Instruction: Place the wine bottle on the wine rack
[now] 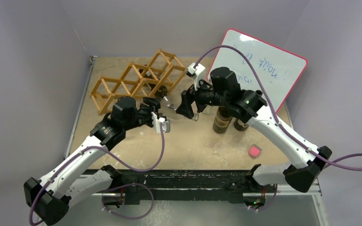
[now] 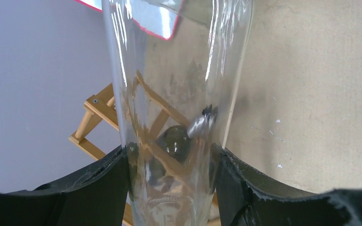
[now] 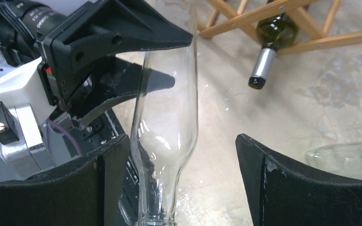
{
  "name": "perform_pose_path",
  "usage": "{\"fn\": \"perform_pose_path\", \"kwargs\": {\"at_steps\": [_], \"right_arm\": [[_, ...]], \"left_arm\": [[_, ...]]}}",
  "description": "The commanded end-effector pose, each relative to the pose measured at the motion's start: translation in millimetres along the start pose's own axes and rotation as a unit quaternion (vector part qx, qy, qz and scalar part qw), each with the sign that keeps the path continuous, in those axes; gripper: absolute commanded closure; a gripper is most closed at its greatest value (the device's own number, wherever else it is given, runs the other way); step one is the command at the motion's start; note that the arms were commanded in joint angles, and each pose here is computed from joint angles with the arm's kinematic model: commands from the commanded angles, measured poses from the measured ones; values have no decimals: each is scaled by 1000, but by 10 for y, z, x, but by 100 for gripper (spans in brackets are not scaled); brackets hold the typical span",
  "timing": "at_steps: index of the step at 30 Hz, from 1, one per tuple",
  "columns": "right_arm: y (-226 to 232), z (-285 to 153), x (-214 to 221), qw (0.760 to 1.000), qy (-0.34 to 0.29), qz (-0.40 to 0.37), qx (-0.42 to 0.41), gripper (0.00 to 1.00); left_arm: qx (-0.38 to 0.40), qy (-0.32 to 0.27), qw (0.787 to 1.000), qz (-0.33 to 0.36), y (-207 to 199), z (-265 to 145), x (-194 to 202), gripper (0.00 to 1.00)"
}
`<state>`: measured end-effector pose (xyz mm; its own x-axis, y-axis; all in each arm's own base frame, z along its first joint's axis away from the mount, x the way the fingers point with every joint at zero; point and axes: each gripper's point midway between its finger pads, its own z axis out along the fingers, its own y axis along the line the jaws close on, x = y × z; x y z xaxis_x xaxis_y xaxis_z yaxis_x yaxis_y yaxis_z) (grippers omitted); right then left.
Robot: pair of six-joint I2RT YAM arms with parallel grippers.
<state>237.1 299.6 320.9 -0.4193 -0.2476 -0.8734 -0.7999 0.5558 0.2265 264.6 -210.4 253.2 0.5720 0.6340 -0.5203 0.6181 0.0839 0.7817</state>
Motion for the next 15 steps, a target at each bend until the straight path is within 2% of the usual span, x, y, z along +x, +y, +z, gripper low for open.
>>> {"fn": "perform_pose_path", "kwargs": {"at_steps": [1,10,15], "right_arm": [[205,10,1,998,0,-14,-60,15],[318,250,221,993,36,16,-115,16],[266,327,344,992,55,26,-106,26]], "left_arm": [[-57,-30,996,59,412,-149,-260,100],[-60,-30,995,73,415,-151,-256,100],[-62,-28,995,76,418,-151,-248,100]]}}
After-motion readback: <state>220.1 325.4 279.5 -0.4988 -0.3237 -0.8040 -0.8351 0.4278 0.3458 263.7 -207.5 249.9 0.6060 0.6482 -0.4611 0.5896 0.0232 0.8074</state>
